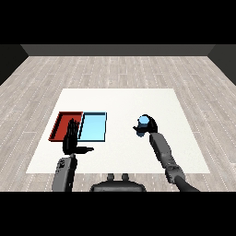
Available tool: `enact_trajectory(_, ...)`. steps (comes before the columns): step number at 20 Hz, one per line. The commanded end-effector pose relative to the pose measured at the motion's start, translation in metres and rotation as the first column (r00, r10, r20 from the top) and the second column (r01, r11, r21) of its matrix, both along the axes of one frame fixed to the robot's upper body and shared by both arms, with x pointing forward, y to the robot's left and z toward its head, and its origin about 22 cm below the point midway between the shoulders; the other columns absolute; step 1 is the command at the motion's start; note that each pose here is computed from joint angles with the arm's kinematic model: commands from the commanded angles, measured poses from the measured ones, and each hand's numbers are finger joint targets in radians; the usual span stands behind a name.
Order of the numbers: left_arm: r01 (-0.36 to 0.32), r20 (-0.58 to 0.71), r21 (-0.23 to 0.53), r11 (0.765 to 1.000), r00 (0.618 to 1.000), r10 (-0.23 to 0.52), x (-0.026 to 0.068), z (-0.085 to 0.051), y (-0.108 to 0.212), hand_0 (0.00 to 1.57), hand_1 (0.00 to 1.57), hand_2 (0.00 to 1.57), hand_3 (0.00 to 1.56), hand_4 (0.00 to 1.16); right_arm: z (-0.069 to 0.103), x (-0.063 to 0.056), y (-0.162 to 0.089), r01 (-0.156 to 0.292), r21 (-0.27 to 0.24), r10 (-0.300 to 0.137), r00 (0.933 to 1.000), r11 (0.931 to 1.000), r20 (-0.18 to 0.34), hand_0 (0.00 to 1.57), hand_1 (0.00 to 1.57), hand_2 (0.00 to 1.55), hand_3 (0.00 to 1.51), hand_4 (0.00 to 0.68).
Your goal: Pick the blue can and put it in the blue box
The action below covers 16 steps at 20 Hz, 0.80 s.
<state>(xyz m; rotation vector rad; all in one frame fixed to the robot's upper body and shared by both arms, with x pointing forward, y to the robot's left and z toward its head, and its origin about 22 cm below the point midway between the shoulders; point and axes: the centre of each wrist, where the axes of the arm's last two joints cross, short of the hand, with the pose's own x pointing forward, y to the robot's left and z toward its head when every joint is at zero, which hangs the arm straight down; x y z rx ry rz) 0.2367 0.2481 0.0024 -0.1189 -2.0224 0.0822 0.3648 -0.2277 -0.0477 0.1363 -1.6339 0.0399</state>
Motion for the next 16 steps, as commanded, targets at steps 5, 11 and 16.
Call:
enact_trajectory(5,0.069,-0.063,0.025,0.997,0.996,-0.067,0.0258,-0.001,-0.040,0.00,0.00,0.00,0.00,0.00,0.036,0.018,0.003,-0.041,0.012,0.040,0.9932,0.9991,0.110,1.49,1.49,1.46,1.41,0.652)
enact_trajectory(11,0.141,-0.123,-0.007,0.990,0.982,-0.140,0.0344,-0.013,-0.060,0.00,0.00,0.00,0.00,0.00,0.063,0.011,0.007,-0.070,0.010,0.066,0.9677,0.9975,0.244,1.43,1.43,1.44,1.42,0.666)
enact_trajectory(16,0.156,-0.143,0.026,0.987,0.978,-0.151,0.0300,-0.010,-0.063,0.00,0.00,0.00,0.00,0.00,0.067,-0.018,0.079,-0.093,0.023,0.084,0.9660,0.9954,0.245,1.44,1.44,1.44,1.42,0.665)
